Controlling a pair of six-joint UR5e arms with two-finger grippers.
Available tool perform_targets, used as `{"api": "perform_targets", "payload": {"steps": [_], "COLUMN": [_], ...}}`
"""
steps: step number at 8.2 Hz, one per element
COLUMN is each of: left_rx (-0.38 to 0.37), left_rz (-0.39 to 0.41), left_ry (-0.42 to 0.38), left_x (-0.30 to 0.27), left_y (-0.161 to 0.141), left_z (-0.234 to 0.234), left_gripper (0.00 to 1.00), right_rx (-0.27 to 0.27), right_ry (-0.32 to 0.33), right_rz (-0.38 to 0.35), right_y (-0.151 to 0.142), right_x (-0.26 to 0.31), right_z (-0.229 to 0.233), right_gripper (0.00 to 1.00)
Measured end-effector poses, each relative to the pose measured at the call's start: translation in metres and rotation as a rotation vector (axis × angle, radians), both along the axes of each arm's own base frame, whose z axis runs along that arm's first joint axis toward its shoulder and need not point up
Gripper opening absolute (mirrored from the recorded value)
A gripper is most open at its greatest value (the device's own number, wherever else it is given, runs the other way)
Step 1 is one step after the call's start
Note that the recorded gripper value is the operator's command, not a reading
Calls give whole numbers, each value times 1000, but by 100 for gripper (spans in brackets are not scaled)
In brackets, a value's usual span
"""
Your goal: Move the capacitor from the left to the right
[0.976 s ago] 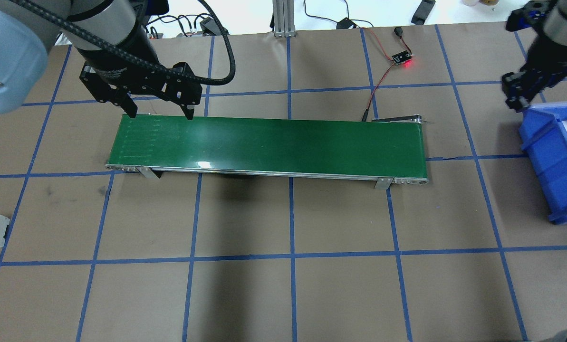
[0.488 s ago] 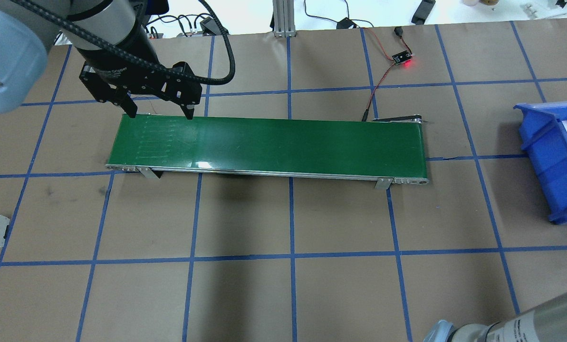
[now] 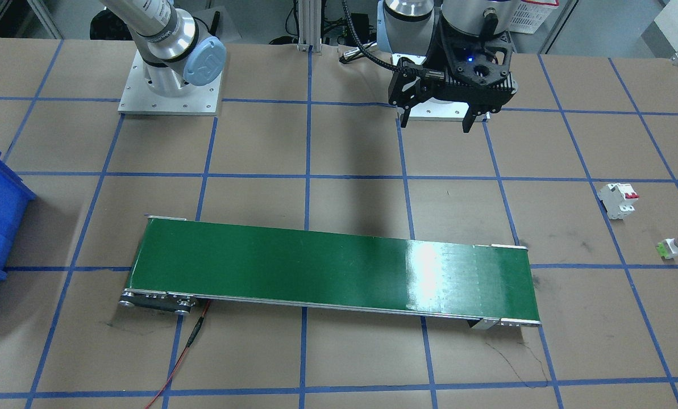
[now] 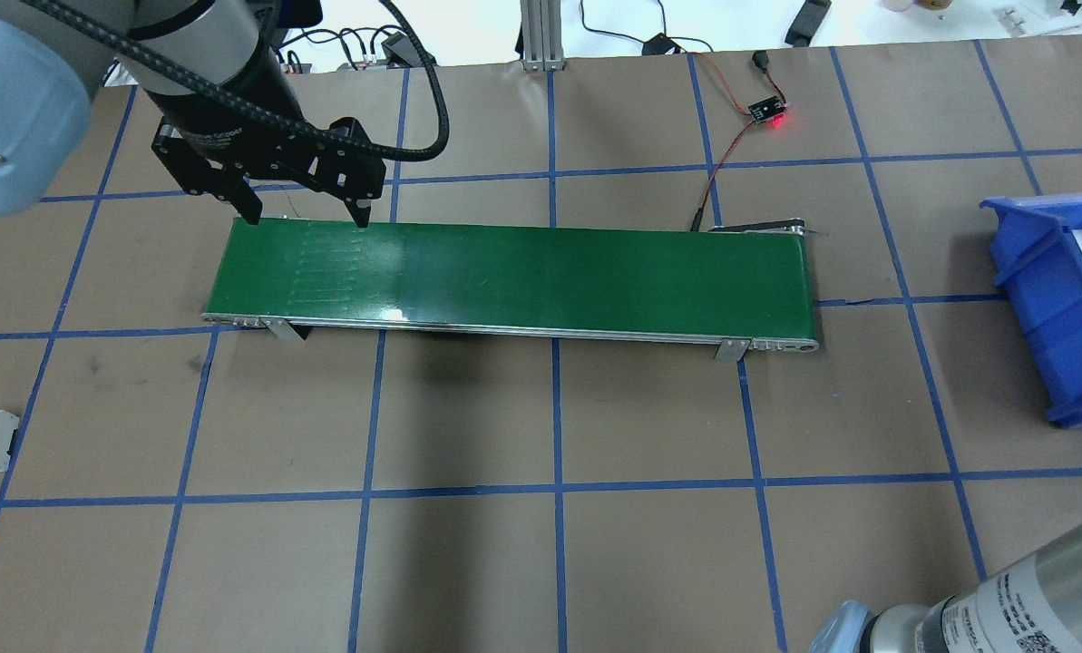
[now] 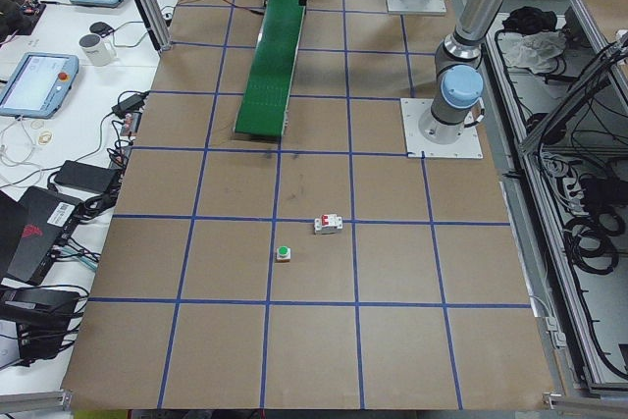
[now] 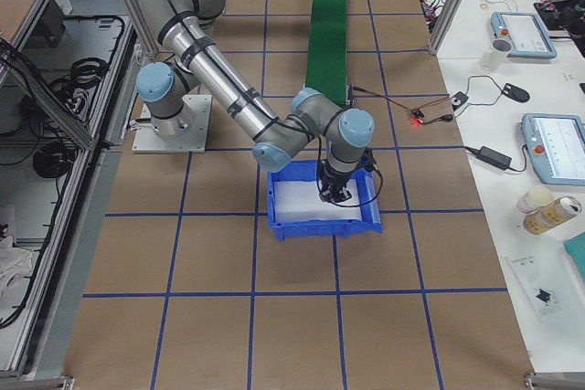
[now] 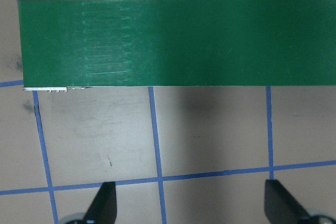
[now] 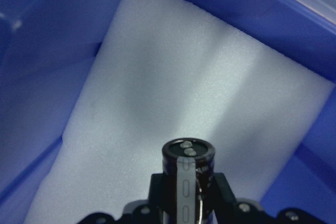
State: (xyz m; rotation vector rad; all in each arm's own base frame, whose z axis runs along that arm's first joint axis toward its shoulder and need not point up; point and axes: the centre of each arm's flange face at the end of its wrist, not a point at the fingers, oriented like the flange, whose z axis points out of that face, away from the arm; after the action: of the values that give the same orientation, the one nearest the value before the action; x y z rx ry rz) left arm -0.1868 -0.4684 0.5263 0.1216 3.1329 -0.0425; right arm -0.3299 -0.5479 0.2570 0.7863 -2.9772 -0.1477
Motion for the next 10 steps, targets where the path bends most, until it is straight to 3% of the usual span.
{"api": "perform_targets", "payload": {"steps": [2, 4, 7, 10], "left_rx": [0, 0, 1, -1], "left_rz": [0, 0, 0, 0], "left_ry": [0, 0, 0, -1], "left_x": [0, 0, 0, 0], "left_y": [0, 0, 0, 0], "left_z": [0, 0, 0, 1], "left_gripper": [100, 100, 100, 100], "right_rx": [-33, -73, -132, -120], "right_ry": [29, 30, -23, -50], "right_rz": [32, 36, -64, -247], "right_y": [2, 2, 3, 27], "right_x": [2, 30, 128, 269], "right_z": [12, 57, 139, 208], "right_gripper": [100, 100, 100, 100]}}
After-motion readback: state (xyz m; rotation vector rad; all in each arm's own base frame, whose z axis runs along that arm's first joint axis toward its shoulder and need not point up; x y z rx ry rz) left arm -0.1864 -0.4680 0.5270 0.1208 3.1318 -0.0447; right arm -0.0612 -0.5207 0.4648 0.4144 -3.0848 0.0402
